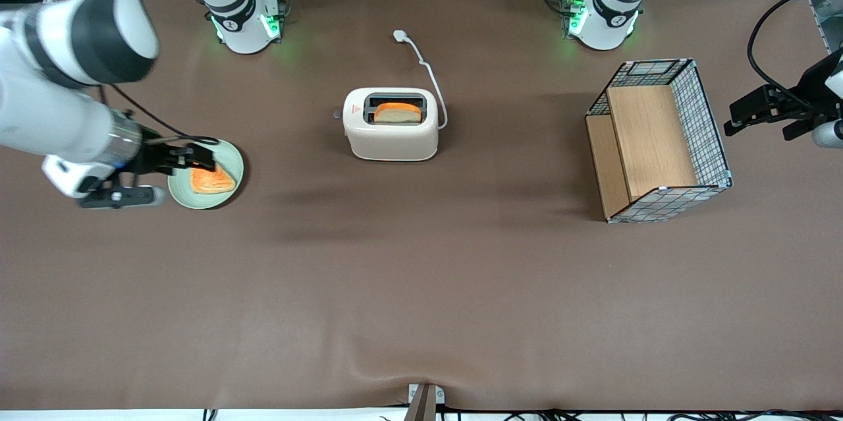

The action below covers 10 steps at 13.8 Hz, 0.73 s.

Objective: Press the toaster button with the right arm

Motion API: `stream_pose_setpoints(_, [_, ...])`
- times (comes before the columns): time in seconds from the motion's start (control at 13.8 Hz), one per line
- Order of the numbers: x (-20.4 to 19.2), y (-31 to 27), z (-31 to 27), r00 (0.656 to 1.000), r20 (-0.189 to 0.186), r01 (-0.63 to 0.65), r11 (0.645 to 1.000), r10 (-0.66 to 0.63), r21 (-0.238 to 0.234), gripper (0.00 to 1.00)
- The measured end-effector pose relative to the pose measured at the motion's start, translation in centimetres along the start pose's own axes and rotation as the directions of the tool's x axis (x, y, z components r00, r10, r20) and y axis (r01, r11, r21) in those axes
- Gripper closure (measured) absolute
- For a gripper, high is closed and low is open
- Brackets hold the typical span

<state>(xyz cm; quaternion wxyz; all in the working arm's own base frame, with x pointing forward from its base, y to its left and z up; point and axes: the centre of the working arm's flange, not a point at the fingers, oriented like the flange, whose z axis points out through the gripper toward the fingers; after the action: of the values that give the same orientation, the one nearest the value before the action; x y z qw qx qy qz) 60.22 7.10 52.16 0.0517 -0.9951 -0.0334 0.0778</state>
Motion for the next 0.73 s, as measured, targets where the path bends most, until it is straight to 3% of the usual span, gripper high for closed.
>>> stream_pose_setpoints(0.22, [-0.1,3.5,-3.1,0.999,-0.003,0.041,0.999,-0.041,-0.018,0.00])
stream_pose_setpoints(0.44, [-2.3,4.3,-7.3,0.998,-0.045,0.038,0.998,-0.040,-0.051,0.00])
stream_pose_setpoints(0.73, [-7.9,5.3,-12.2,0.991,-0.132,-0.004,0.999,-0.003,-0.053,0.00])
